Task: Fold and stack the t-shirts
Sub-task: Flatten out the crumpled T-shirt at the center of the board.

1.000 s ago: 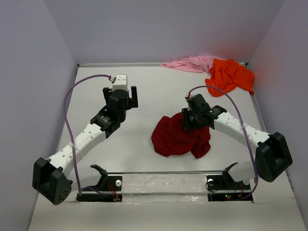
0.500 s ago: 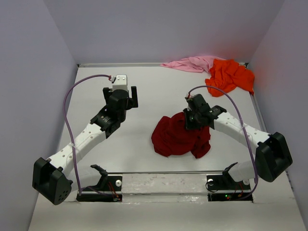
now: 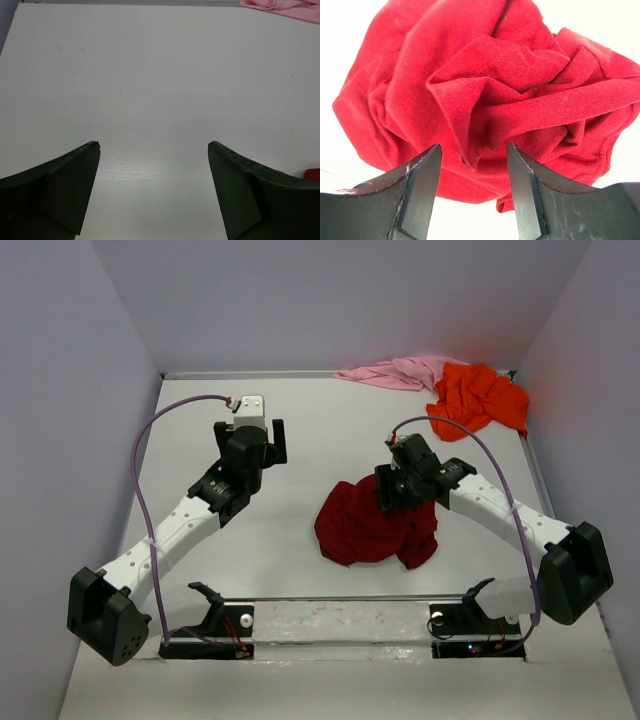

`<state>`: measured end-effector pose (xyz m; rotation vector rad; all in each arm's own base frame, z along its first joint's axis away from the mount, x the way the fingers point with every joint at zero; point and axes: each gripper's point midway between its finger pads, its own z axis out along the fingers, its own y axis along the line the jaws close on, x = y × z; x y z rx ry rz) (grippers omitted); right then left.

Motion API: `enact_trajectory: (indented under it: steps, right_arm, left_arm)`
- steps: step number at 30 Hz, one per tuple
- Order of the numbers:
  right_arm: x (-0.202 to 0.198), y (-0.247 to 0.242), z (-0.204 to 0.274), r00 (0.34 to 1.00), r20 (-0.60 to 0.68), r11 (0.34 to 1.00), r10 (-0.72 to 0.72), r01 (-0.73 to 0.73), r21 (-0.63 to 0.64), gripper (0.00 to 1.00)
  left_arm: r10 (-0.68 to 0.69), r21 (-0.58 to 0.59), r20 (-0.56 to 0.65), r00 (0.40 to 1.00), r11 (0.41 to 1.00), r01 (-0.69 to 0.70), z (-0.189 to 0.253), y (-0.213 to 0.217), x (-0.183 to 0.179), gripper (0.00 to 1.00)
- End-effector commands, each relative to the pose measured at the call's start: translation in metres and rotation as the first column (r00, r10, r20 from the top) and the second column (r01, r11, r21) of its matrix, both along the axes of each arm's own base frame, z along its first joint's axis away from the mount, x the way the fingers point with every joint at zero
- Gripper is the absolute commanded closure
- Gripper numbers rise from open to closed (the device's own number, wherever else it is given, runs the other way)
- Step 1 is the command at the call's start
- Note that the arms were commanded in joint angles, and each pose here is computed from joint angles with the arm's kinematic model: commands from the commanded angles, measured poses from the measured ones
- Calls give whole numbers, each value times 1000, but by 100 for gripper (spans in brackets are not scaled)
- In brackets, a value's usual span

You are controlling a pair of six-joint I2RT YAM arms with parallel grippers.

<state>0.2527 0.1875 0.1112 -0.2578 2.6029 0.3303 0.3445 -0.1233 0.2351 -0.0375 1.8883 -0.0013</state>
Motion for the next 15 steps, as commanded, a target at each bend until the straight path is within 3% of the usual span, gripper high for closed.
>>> enact_trajectory:
  steps: [1,15]
  right_arm:
    - [8,3,32,997,77,1000,11,-13,18,39]
    - [7,19,26,998,55,998,38,-41,56,39]
  left_arm:
    - [-1,-28,39,999,1000,2,18,-2,3,1]
    - [1,-26,40,999,1000,0,18,-2,4,1]
